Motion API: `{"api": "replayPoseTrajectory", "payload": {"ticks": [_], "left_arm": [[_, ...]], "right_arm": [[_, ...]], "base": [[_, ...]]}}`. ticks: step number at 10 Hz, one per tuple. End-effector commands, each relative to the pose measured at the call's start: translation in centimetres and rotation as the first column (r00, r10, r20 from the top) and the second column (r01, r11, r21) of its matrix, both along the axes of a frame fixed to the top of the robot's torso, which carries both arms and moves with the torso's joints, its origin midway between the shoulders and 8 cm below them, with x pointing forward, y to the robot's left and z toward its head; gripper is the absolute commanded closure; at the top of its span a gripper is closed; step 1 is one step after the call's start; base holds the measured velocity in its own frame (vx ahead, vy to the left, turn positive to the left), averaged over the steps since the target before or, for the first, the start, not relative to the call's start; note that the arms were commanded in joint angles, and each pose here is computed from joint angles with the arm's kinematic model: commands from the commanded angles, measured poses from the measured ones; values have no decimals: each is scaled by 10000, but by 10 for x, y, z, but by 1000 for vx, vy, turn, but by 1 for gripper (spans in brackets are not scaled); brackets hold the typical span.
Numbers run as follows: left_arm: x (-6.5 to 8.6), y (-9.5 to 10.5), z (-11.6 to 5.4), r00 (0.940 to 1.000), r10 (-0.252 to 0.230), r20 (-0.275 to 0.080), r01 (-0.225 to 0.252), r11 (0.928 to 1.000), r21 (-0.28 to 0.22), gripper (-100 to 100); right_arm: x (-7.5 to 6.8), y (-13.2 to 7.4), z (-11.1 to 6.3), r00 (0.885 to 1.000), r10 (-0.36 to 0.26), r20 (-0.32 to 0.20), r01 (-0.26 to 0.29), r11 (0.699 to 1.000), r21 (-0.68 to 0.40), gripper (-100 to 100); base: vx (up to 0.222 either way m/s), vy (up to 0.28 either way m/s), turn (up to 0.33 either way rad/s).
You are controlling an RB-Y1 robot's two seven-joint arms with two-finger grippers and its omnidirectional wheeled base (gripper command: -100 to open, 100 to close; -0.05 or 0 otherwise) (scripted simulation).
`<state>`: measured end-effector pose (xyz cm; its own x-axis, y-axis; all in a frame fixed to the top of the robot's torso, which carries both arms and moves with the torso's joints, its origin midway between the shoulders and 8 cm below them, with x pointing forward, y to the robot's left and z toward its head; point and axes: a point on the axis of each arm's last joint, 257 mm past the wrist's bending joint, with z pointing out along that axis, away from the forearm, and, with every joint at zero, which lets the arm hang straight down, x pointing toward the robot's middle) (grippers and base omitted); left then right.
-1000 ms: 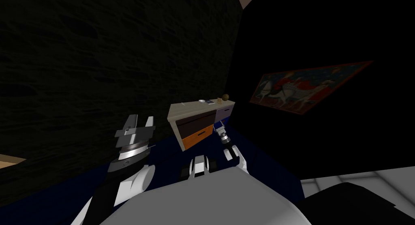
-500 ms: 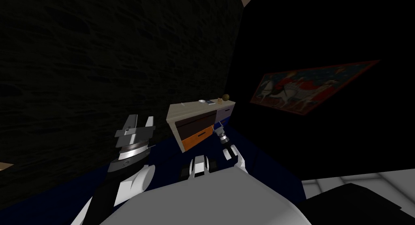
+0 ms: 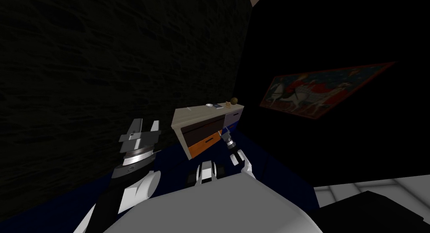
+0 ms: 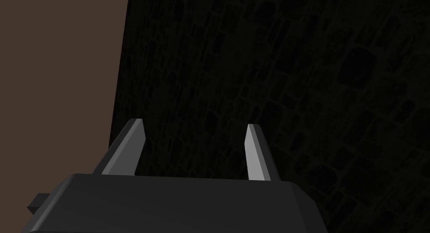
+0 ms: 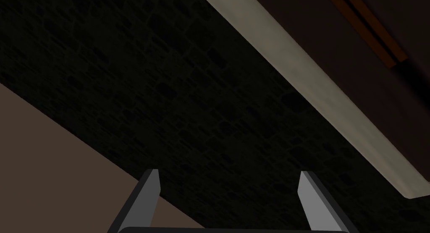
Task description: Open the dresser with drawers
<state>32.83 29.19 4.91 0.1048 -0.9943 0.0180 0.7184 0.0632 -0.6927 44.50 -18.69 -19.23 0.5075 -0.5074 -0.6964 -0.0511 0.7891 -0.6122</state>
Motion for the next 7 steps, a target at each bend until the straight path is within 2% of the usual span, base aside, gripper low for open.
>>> {"api": "replayPoseTrajectory", "payload": {"ticks": [1, 3, 4, 6, 7], "left_arm": [[0, 0, 0, 10000, 0, 0, 0, 10000, 0, 0], [0, 0, 0, 10000, 0, 0, 0, 10000, 0, 0], [0, 0, 0, 10000, 0, 0, 0, 10000, 0, 0], [0, 0, 0, 10000, 0, 0, 0, 10000, 0, 0], [0, 0, 0, 10000, 0, 0, 0, 10000, 0, 0]], "right_arm": [[5, 8, -12, 9999, -126, 48, 129, 9971, -744, -100], [5, 8, -12, 9995, -259, 196, 278, 9938, -1075, -100], [9, 13, -23, 9996, -259, 134, 276, 9889, -1459, -100], [9, 13, -23, 9989, -371, 277, 414, 9835, -1759, -100], [13, 19, -34, 9990, -381, 242, 424, 9754, -2165, -100]], "base": [[39, 24, -44], [31, 29, -7], [43, 35, -42], [34, 35, -10], [31, 40, -44]]}}
